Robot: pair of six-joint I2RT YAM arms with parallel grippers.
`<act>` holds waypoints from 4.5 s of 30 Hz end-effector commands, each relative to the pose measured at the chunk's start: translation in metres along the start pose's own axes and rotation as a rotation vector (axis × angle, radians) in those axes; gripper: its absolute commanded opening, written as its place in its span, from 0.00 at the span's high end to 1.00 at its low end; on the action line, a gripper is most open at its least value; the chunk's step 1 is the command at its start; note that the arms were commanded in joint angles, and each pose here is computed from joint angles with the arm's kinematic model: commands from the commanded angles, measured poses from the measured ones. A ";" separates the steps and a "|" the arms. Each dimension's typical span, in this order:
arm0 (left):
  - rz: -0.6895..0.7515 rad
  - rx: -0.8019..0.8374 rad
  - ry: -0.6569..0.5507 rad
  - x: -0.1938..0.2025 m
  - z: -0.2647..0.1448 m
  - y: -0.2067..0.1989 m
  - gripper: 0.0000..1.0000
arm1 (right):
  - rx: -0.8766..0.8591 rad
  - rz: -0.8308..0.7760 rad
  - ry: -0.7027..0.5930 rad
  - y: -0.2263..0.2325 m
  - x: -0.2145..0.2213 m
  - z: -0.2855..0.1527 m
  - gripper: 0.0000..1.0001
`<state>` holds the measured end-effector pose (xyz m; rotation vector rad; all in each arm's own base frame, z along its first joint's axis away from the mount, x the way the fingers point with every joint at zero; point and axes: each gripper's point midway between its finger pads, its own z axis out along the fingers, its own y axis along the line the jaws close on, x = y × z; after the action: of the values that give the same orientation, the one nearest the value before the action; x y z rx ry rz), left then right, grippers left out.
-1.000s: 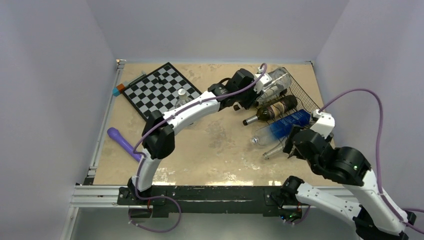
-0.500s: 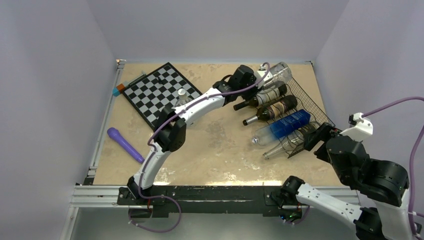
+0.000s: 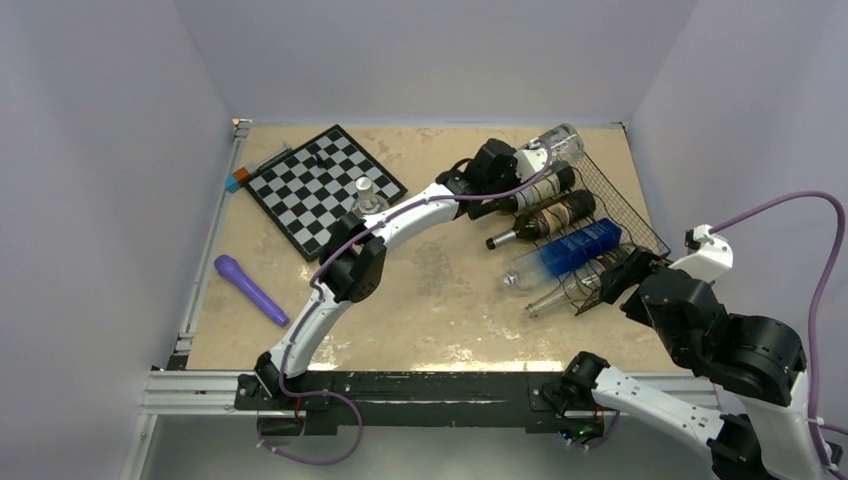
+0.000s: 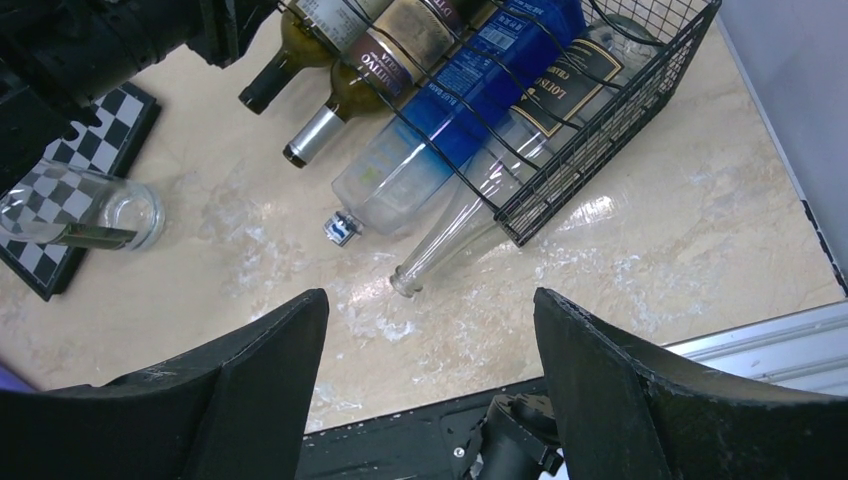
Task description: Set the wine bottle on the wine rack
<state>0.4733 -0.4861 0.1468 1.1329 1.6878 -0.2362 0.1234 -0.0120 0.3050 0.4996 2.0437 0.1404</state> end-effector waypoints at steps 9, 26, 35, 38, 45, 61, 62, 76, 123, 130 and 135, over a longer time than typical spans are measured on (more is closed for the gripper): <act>0.053 -0.188 -0.420 -0.135 -0.035 0.042 0.14 | 0.057 -0.075 0.033 -0.007 0.009 0.005 0.20; -0.070 -0.276 -0.446 -0.157 -0.109 0.064 0.01 | -0.043 -0.081 0.001 0.012 0.001 0.005 0.15; -0.277 -0.012 -0.363 -0.159 -0.214 0.048 0.05 | -0.160 -0.139 -0.053 0.051 -0.006 0.017 0.12; -0.325 0.006 -0.340 -0.143 -0.257 0.043 0.05 | -0.215 -0.147 -0.068 0.072 -0.005 0.024 0.12; -0.446 -0.016 -0.269 -0.095 -0.333 0.040 0.03 | -0.290 -0.205 -0.076 0.111 -0.004 0.037 0.11; -0.648 -0.314 0.005 0.026 -0.366 0.088 0.01 | -0.322 -0.242 -0.050 0.148 0.003 0.054 0.10; -0.678 -0.328 0.032 0.035 -0.365 0.094 0.02 | -0.320 -0.242 -0.047 0.148 0.004 0.055 0.10; -0.749 -0.286 0.290 0.095 -0.313 0.126 0.21 | -0.265 -0.223 -0.052 0.131 0.004 0.055 0.10; -0.658 -0.111 0.514 0.130 -0.285 0.104 1.00 | -0.225 -0.239 -0.046 0.117 0.012 0.059 0.11; -0.753 0.009 0.356 0.087 -0.292 0.088 1.00 | -0.232 -0.246 -0.047 0.121 0.010 0.059 0.11; -0.887 0.116 0.173 0.036 -0.297 0.077 1.00 | -0.244 -0.251 -0.044 0.126 0.010 0.060 0.11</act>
<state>0.3561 -0.1871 0.1946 0.4860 2.5113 -0.3937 0.2025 0.0983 0.2978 0.0851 2.0147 0.2184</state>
